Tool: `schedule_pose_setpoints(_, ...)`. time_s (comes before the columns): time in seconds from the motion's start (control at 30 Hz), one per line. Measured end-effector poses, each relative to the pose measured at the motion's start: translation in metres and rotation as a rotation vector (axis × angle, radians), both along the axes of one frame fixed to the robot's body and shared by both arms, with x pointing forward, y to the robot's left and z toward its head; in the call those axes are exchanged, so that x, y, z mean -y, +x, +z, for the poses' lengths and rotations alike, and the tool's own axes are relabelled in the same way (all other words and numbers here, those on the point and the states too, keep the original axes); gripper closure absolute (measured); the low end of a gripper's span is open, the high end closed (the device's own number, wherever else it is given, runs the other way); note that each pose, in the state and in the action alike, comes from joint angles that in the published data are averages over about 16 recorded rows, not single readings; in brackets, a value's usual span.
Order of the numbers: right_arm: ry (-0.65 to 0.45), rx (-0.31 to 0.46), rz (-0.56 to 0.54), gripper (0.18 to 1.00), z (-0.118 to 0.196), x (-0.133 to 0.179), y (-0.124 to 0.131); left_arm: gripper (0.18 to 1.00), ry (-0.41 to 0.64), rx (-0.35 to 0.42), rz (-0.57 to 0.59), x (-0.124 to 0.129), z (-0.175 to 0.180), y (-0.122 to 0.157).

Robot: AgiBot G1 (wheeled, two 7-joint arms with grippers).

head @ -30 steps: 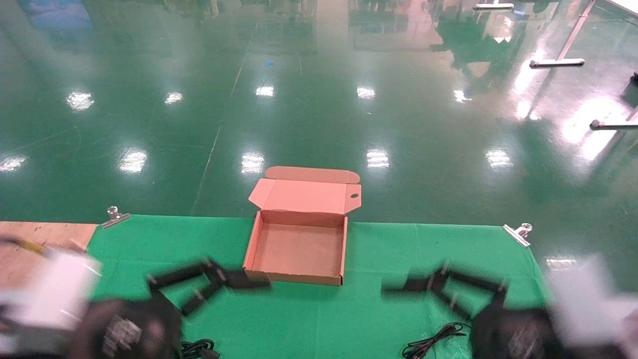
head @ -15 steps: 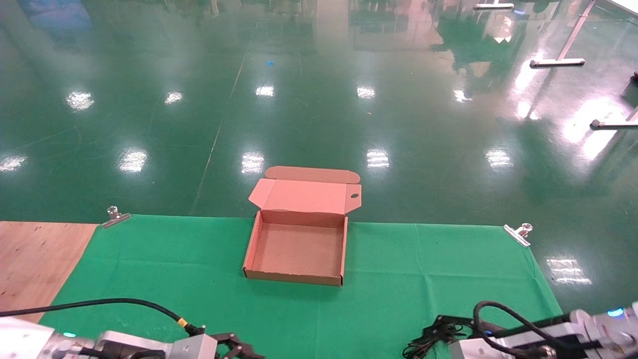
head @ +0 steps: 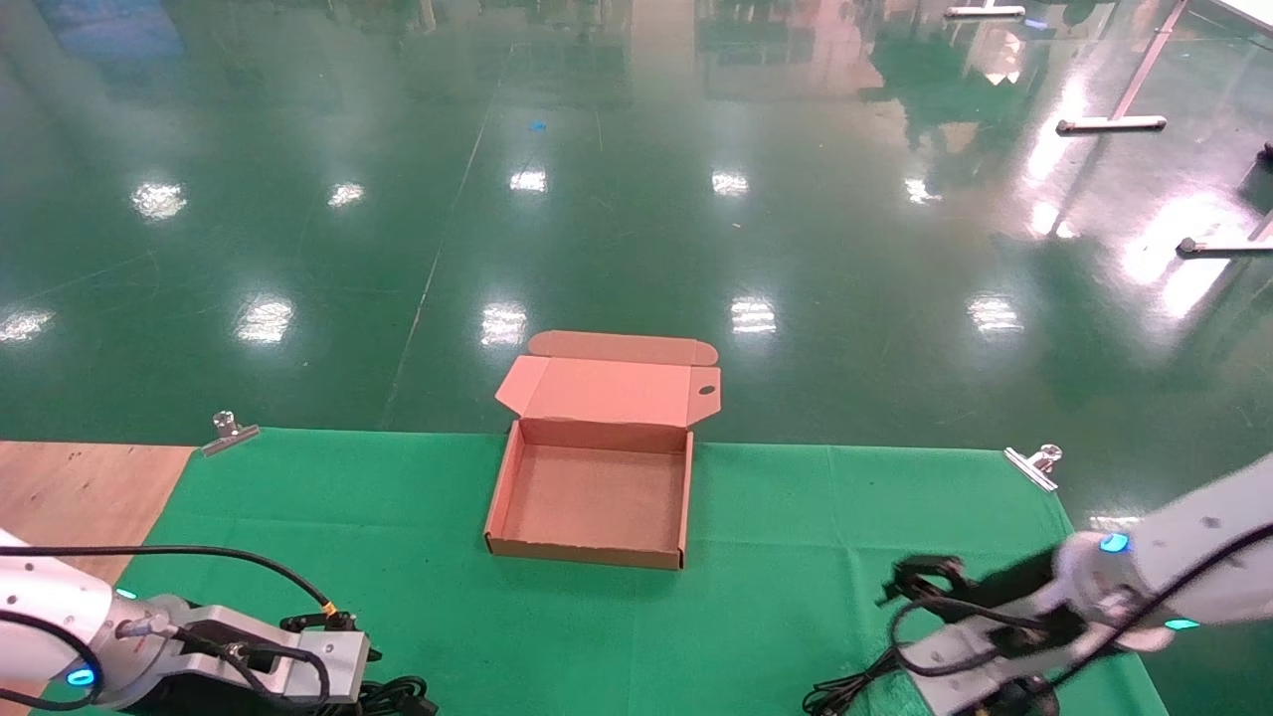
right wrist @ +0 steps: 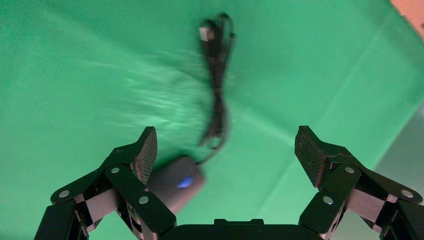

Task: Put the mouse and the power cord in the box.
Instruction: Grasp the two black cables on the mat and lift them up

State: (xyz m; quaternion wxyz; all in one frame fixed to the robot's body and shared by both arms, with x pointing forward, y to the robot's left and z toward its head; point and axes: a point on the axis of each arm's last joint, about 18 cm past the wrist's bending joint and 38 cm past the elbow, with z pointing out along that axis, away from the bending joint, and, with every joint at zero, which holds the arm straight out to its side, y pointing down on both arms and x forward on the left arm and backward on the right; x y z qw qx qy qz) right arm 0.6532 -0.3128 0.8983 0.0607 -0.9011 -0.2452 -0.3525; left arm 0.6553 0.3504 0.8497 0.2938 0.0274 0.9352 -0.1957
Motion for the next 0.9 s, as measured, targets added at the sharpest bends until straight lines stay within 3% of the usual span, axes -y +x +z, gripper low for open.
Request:
schedule_pose_setpoints(0.43, -0.060, -0.030, 0.040, 0.178, -0.028, -0.028, 0.032, 0.184, 0.102, 0.015, 0.076, -0.014, -0.018, 0.024)
schedule_pose_setpoints(0.9, -0.092, -0.053, 0.014, 0.178, -0.039, -0.031, 0.053, 0.184, 0.105, 0.030, 0.101, -0.022, -0.024, 0.032)
